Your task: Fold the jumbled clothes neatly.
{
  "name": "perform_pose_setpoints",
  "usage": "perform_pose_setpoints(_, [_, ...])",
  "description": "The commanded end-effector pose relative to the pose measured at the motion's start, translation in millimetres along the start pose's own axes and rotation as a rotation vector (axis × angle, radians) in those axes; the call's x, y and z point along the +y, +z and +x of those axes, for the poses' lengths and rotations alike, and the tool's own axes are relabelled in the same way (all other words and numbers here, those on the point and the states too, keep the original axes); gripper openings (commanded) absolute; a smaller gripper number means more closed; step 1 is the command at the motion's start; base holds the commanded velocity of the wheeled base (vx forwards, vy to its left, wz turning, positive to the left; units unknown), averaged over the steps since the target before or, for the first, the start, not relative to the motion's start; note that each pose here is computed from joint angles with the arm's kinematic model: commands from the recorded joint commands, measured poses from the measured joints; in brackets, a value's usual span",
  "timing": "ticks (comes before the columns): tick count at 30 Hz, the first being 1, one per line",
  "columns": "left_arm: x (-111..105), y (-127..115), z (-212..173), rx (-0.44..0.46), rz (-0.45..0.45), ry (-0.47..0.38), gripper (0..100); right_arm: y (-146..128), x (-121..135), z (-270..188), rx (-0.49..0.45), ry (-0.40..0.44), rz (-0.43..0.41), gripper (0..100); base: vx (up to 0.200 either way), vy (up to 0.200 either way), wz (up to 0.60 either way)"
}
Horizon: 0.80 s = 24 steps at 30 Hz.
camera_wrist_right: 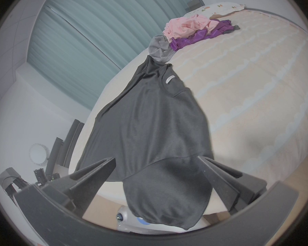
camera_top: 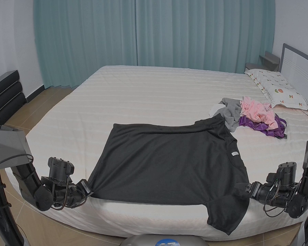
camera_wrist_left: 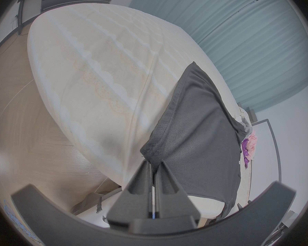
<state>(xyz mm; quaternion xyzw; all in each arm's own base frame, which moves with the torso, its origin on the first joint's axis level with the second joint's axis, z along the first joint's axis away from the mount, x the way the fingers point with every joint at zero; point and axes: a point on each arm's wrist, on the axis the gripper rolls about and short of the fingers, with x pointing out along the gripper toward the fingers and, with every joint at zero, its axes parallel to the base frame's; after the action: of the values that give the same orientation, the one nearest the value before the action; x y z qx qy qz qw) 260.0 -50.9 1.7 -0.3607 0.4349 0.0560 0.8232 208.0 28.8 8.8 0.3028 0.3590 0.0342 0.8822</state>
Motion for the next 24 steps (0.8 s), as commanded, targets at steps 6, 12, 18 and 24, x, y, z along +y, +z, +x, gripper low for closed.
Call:
perform_pose_setpoints(6, [-0.2,-1.4,-2.1,0.009,-0.005,-0.008,0,-8.6,-16.1,12.6,0.036,-0.099,-0.002,100,0.0,0.0,0.0])
perform_pose_setpoints(12, [0.2,-1.2,-1.1,0.014,-0.006,-0.01,0,-16.5,-25.9,26.1,0.023,-0.134,-0.008,100,0.0,0.0,0.0])
perform_pose_setpoints(18, [1.6,-1.8,0.0,0.018,-0.01,-0.004,0,-17.0,-30.9,38.9,0.004,-0.163,-0.007,100,0.0,0.0,0.0])
perform_pose_setpoints(24, [1.1,-2.0,-0.3,0.018,-0.01,-0.006,0,-9.6,-27.0,37.8,-0.034,-0.141,0.006,0,0.0,0.0,0.0])
